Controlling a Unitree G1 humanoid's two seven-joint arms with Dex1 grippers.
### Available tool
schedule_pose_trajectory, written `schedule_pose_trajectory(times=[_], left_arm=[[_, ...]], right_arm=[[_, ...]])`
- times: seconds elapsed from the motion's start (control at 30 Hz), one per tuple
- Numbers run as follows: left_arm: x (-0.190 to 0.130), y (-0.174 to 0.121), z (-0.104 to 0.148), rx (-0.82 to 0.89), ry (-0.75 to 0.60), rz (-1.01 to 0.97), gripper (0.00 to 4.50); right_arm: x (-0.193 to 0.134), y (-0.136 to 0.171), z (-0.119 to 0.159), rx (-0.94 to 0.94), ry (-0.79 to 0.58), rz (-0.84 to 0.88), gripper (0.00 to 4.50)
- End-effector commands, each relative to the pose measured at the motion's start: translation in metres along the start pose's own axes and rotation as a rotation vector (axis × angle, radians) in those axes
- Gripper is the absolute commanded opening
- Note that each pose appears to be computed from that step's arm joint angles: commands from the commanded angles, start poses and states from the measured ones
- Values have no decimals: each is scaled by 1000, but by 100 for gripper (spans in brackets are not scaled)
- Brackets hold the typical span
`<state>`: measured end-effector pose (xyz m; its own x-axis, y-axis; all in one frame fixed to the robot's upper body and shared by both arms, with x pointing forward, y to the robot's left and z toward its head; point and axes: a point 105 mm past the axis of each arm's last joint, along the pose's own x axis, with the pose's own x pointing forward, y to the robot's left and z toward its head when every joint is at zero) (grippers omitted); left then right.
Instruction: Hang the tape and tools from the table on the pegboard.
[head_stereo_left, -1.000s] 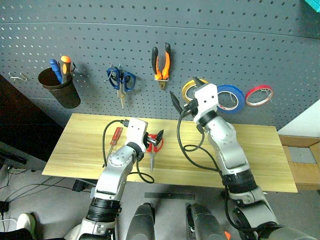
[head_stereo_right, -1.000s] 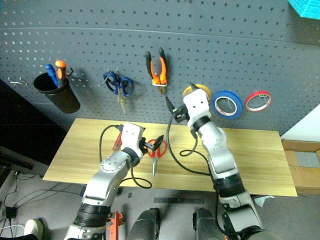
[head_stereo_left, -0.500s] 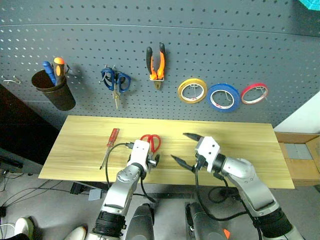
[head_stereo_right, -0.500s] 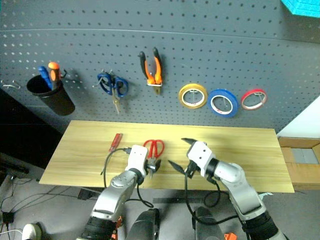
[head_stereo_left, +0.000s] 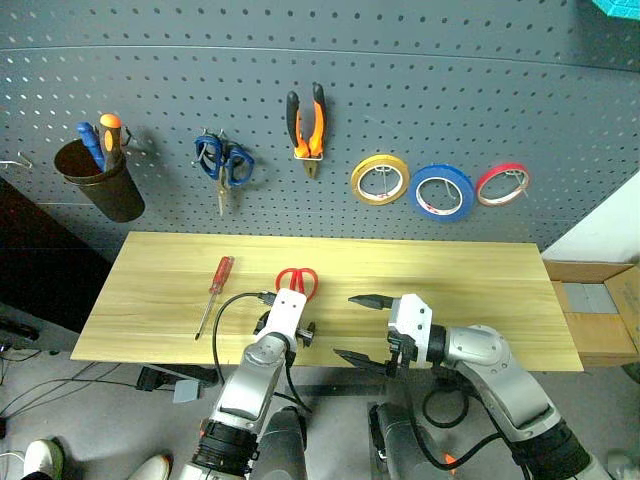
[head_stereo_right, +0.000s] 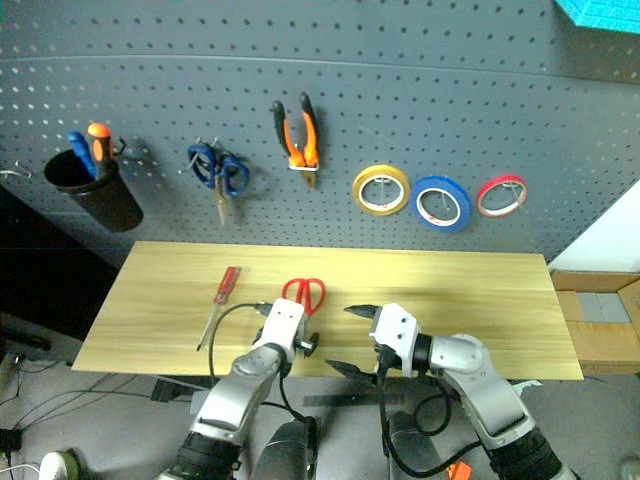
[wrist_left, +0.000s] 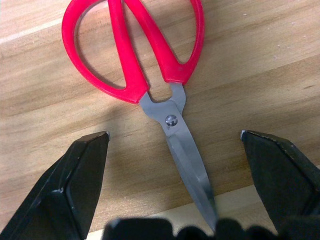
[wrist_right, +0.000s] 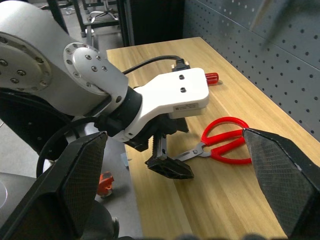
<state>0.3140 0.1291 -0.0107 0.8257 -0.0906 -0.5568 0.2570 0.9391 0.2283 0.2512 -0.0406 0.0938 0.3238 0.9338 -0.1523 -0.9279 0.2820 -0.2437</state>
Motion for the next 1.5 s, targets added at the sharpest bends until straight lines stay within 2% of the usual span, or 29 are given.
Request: schedule_pose_trajectory(times=[0.03,0.13,0.43,0.47,0.53,0.93,1.37,1.5], left_arm=[[1,-1,-11,30,51,9,433],[1,1,-11,33,55,16,357],[-1,7,-14,32,62,40,47],[-1,9,-14,30,61,47,19],[-1,12,-13,28,58,58,2],[-8,37,-8,22,15,114,2],[-17,46,26,108,-132,117,2],[-18,49,26,111,-132,110,123]], right_arm=[[1,-1,9,-28,-38,12,450],[3,-2,10,-31,-43,11,450],[7,-8,11,-41,-57,-2,450],[7,-9,12,-43,-60,-2,450],[8,-9,12,-46,-63,-2,450],[15,-15,14,-64,-85,3,450],[20,-21,15,-88,-98,0,450],[21,-22,15,-91,-101,-4,450]])
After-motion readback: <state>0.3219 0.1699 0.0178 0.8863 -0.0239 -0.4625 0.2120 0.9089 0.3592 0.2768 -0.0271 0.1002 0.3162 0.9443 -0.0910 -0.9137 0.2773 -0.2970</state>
